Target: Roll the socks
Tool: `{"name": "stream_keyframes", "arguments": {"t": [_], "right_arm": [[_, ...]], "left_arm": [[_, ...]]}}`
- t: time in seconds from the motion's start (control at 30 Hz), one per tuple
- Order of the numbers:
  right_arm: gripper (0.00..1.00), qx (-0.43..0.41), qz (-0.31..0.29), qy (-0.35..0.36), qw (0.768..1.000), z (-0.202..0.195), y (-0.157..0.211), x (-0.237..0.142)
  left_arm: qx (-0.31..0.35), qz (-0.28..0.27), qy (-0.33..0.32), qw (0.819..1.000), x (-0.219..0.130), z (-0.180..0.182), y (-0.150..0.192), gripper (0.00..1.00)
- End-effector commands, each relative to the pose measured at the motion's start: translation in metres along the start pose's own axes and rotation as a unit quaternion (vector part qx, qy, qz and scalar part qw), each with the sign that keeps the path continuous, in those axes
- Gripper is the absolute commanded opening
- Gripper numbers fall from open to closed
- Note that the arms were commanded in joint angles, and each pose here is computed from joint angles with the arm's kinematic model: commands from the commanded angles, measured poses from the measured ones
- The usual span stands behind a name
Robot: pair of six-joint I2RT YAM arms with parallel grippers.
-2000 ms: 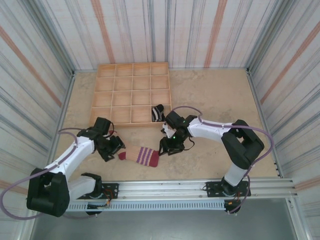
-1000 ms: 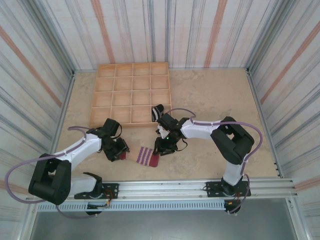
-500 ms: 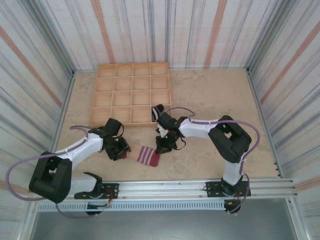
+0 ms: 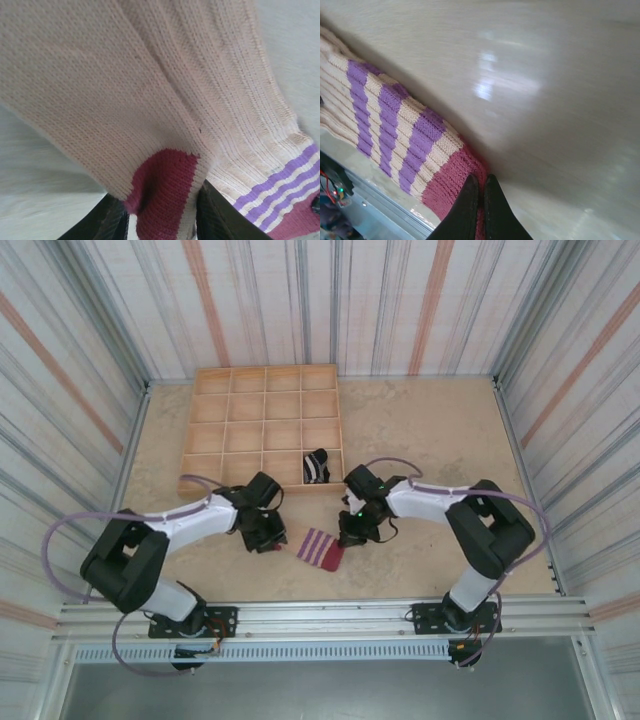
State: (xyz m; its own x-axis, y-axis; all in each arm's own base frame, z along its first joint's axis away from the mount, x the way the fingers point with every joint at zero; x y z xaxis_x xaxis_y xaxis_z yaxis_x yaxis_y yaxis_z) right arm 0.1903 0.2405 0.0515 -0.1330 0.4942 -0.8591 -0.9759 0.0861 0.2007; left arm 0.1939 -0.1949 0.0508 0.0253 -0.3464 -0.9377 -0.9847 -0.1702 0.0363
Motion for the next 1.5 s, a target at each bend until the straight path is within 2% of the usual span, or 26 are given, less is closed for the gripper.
{"name": "stream_keyframes", "arguments": {"t": [0.0, 0.3, 0.53, 0.67, 0.73, 0.8, 0.97, 1.03, 1.23, 1.47], "right_arm": [[0.0, 0.066, -0.024, 0.015, 0.997, -0.029, 0.007, -0.025], [0.0, 0.139, -0.077, 0.053, 0.986, -0.089, 0.024, -0.081], [0.0, 0.19, -0.123, 0.038, 0.973, -0.116, 0.029, -0.107], [0.0, 0.244, -0.17, 0.014, 0.955, -0.127, 0.027, -0.124], [0.0, 0.275, -0.206, -0.015, 0.939, -0.133, 0.023, -0.131], [0.0, 0.306, -0.232, -0.041, 0.922, -0.141, 0.018, -0.136], [0.0, 0.343, -0.232, -0.082, 0.907, -0.153, 0.004, -0.136], [0.0, 0.343, -0.23, -0.073, 0.908, -0.158, 0.001, -0.136], [0.0, 0.363, -0.251, -0.075, 0.894, -0.174, -0.004, -0.143], [0.0, 0.39, -0.26, -0.097, 0.878, -0.188, -0.009, -0.147]], "left_arm": [[0.006, 0.008, -0.024, 1.0, 0.018, -0.017, 0.001, 0.36], [0.085, 0.04, 0.007, 0.996, 0.054, -0.123, 0.004, 0.31], [0.124, 0.045, 0.031, 0.991, 0.072, -0.187, 0.007, 0.31], [0.146, 0.044, 0.046, 0.987, 0.076, -0.219, 0.006, 0.3], [0.158, 0.026, 0.063, 0.985, 0.072, -0.231, 0.005, 0.35], [0.175, 0.009, 0.082, 0.981, 0.066, -0.242, 0.003, 0.46], [0.2, 0.012, 0.095, 0.975, 0.063, -0.254, 0.001, 0.69], [0.206, 0.022, 0.089, 0.974, 0.06, -0.253, 0.003, 0.74], [0.195, 0.007, 0.065, 0.979, 0.029, -0.225, 0.001, 0.79], [0.168, -0.005, 0.055, 0.984, 0.024, -0.184, -0.017, 0.78]]}}
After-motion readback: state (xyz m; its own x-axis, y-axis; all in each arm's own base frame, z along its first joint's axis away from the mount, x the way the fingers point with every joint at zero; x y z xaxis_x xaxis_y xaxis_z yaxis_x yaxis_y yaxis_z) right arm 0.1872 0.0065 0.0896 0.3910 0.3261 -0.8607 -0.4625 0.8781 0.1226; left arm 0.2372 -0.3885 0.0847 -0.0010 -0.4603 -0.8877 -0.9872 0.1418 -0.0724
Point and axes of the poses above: each hand's point on the last joint's axis, 136 mm out from that joint toward the fingers, its own x axis out along the fingers, its own z axis along the line the jaws close on, y = z × x, the point moved 3 cm from there along -x, back along the fingers, and after that the axes turned 10 degrees about x, right-handed, at the moved point
